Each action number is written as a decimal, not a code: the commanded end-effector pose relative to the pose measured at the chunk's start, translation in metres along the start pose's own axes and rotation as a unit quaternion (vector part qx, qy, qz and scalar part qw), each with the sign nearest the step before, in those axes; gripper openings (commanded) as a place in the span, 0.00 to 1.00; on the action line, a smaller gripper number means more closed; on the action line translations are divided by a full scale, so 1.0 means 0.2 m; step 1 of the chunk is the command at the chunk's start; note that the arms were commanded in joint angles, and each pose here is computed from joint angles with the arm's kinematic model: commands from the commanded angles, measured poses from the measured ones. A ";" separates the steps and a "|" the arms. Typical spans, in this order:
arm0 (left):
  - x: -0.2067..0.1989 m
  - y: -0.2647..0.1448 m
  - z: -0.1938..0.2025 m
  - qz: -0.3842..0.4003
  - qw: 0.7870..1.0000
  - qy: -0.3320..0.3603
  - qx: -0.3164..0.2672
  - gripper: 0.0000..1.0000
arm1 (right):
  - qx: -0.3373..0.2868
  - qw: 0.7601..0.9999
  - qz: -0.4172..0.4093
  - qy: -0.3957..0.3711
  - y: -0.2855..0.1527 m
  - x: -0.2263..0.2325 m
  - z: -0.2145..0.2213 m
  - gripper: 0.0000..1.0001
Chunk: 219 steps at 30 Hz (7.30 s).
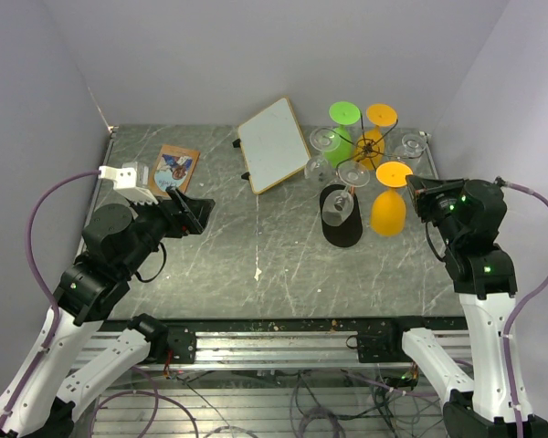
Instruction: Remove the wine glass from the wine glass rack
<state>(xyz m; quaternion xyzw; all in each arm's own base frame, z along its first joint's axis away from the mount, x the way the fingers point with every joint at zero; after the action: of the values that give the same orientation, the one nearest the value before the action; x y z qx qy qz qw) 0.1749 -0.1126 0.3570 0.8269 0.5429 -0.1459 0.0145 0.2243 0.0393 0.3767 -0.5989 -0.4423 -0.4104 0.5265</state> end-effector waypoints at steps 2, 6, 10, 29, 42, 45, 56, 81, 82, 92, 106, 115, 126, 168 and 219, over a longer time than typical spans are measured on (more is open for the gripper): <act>-0.01 -0.01 -0.03 0.008 1.000 -0.002 -0.008 0.95 | 0.005 0.999 -0.028 0.037 0.00 0.06 0.01 0.00; -0.01 -0.02 -0.03 0.008 1.000 -0.003 -0.010 0.95 | 0.001 0.999 -0.021 0.049 0.02 0.06 0.01 0.00; -0.01 -0.02 -0.04 0.008 1.000 -0.001 -0.012 0.95 | 0.000 0.998 -0.025 0.059 0.04 0.08 0.01 0.00; -0.02 -0.02 -0.05 0.014 1.000 -0.003 -0.013 0.95 | -0.054 0.996 -0.007 0.074 0.18 0.10 -0.05 0.00; -0.03 -0.01 -0.05 0.018 1.000 -0.006 -0.012 0.95 | -0.156 0.984 0.011 0.081 0.08 0.08 -0.19 0.00; -0.04 -0.01 -0.04 0.023 1.000 -0.009 -0.009 0.95 | -0.177 0.981 0.015 0.078 0.01 0.06 -0.23 0.00; -0.11 0.03 -0.04 0.075 0.997 -0.029 -0.006 0.95 | -0.144 0.988 -0.047 0.018 -0.38 -0.05 -0.23 0.00; -0.45 0.13 -0.02 0.360 0.910 -0.203 -0.032 0.95 | 0.303 0.893 -0.325 0.073 -0.88 0.35 0.23 0.00; -0.47 0.12 -0.03 0.374 0.903 -0.210 -0.037 0.95 | 0.314 0.885 -0.333 0.079 -0.89 0.38 0.23 0.00; -0.62 0.06 -0.18 0.509 0.814 -0.261 -0.105 0.95 | 0.409 0.824 -0.359 0.155 -0.79 0.52 0.27 0.00; -0.80 0.09 -0.18 0.564 0.765 -0.289 -0.112 0.95 | 0.459 0.795 -0.345 0.195 -0.68 0.52 0.29 0.00; -0.88 0.08 -0.23 0.610 0.720 -0.308 -0.124 0.80 | 0.455 0.798 -0.337 0.206 -0.63 0.49 0.30 0.00; -0.90 0.08 -0.23 0.641 0.680 -0.331 -0.133 0.43 | 0.422 0.825 -0.329 0.183 -0.56 0.44 0.30 0.00; -0.15 -0.06 0.50 0.035 0.947 0.050 0.316 0.07 | -0.006 0.904 -0.254 -0.343 -0.38 0.17 -0.02 0.69; -0.04 0.25 0.66 -0.027 0.858 0.201 0.473 0.59 | 0.248 0.944 -0.082 -0.202 -0.05 0.05 0.26 0.64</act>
<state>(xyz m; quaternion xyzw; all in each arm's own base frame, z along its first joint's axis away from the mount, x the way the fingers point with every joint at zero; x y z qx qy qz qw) 0.1819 -0.1648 0.2043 0.7093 0.3941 -0.2325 -0.5362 0.2185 0.0925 0.3845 -0.4823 -0.6920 -0.1898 0.5025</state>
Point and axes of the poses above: each gripper's point midway between its finger pads, its own y axis out along the fingers, its own x axis along the line the jaws close on, z = x × y, the point moved 5 cm from there along -y, back along the fingers, and after that the axes turned 15 degrees about y, right-handed, at the moved point
